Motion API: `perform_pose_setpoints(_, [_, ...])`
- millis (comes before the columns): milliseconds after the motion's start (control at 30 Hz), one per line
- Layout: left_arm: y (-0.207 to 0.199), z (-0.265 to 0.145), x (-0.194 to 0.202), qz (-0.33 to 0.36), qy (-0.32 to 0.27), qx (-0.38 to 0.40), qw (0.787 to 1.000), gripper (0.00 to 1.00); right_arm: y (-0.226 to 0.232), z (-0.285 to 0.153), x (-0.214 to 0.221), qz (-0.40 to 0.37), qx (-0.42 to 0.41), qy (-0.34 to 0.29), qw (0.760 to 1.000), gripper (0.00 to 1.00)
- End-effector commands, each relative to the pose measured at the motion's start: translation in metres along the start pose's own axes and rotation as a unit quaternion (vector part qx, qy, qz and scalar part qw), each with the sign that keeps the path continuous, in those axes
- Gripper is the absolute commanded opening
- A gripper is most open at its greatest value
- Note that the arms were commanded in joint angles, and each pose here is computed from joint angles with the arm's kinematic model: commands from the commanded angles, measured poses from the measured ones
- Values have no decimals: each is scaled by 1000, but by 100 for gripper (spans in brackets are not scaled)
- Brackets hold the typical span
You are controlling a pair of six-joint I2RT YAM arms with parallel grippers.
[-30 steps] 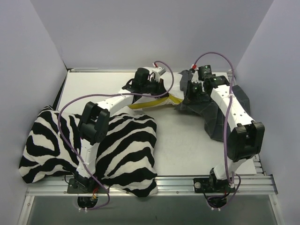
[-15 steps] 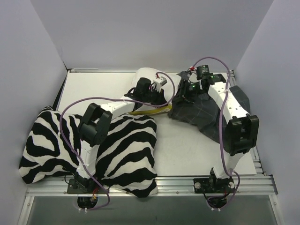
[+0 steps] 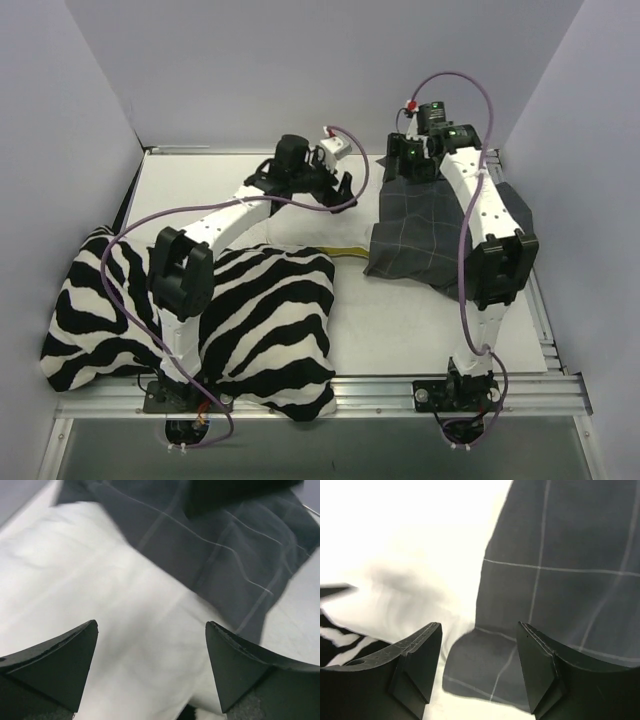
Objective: Put the pillow into the pillowcase
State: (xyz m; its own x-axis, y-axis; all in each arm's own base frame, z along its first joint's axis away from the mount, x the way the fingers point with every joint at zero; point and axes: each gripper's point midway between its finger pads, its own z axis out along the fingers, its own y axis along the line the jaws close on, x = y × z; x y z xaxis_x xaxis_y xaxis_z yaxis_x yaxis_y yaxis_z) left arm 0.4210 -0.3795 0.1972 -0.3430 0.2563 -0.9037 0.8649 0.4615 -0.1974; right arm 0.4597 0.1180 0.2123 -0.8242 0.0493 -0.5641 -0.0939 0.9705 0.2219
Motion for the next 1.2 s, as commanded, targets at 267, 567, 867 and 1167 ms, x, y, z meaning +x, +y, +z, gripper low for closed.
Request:
perform_pose_setpoints(267, [165,-43,28,-19,88,-238,967,97,-24,98,22,-89,103,65,989,55])
perform_pose_setpoints(567, [159,-24,79,-96,119,-167,974,71,28,83,16,-104,5,50,993,7])
perform_pose_setpoints(867, [104,-4,39,-168,8,-11,986,0,155,59,23,-78,-257,73,960,0])
perform_pose_setpoints(1167, [71,-25,29,-186,-24,18,982,0,136,63,36,-76,-271,71,957,0])
